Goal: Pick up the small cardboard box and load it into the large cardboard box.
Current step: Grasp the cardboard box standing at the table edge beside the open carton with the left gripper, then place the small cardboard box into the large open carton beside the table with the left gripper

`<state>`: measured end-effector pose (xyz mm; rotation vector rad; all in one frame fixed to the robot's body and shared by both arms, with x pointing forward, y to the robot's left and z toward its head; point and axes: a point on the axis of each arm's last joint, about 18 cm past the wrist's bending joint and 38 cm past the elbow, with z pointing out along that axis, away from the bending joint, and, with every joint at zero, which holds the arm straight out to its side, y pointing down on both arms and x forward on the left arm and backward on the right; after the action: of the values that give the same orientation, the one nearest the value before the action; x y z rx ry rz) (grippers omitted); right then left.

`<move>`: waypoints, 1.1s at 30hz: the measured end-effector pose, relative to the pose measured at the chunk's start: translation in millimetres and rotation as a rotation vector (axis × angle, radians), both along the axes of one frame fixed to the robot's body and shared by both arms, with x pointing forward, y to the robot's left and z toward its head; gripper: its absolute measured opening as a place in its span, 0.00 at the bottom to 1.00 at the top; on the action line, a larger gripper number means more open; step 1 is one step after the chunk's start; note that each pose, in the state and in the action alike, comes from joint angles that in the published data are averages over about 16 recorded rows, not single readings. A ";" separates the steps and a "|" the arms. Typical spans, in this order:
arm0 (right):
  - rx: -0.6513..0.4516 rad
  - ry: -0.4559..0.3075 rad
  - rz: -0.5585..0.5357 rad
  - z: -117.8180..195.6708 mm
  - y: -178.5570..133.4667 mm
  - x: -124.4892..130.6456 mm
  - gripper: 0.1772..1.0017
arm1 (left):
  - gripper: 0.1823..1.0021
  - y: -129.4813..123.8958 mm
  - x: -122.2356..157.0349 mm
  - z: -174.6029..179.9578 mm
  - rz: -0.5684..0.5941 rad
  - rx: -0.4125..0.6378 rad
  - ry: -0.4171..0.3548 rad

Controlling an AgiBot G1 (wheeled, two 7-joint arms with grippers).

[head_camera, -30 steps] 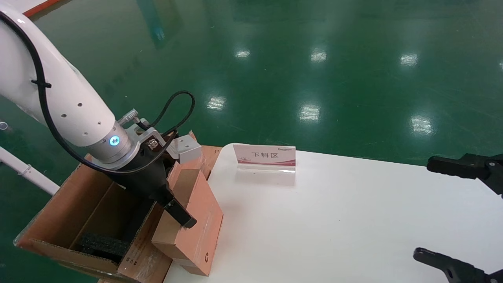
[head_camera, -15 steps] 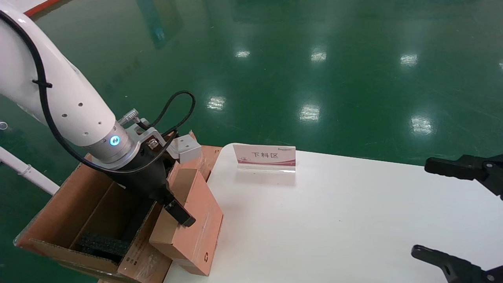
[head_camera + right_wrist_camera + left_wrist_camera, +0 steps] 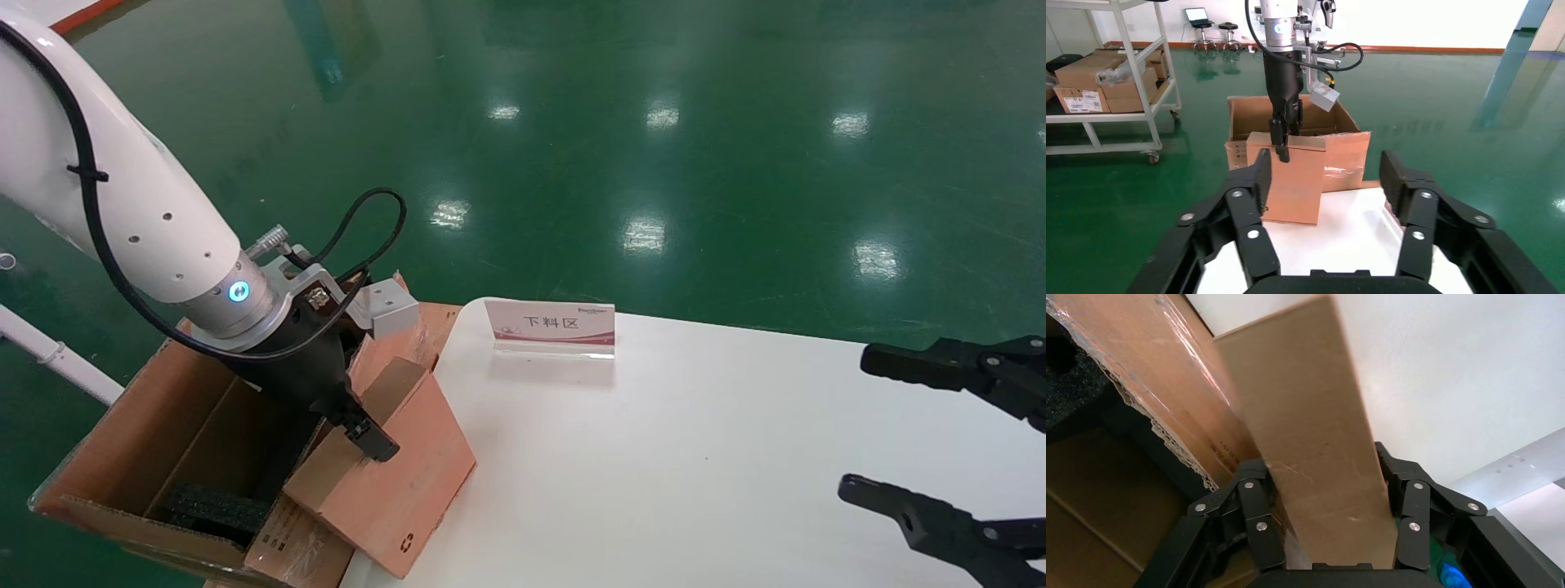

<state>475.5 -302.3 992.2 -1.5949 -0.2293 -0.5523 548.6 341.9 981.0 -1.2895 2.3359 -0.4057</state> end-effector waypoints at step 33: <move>0.000 0.000 0.000 0.0 -0.1 0.1 0.04 | 0.31 32.8 -38.7 156.0 -0.017 -0.188 -0.396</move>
<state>475.6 -302.4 992.2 -1.5949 -0.2293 -0.5522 509.9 374.7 1137.0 -1.1466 2.0119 -0.8219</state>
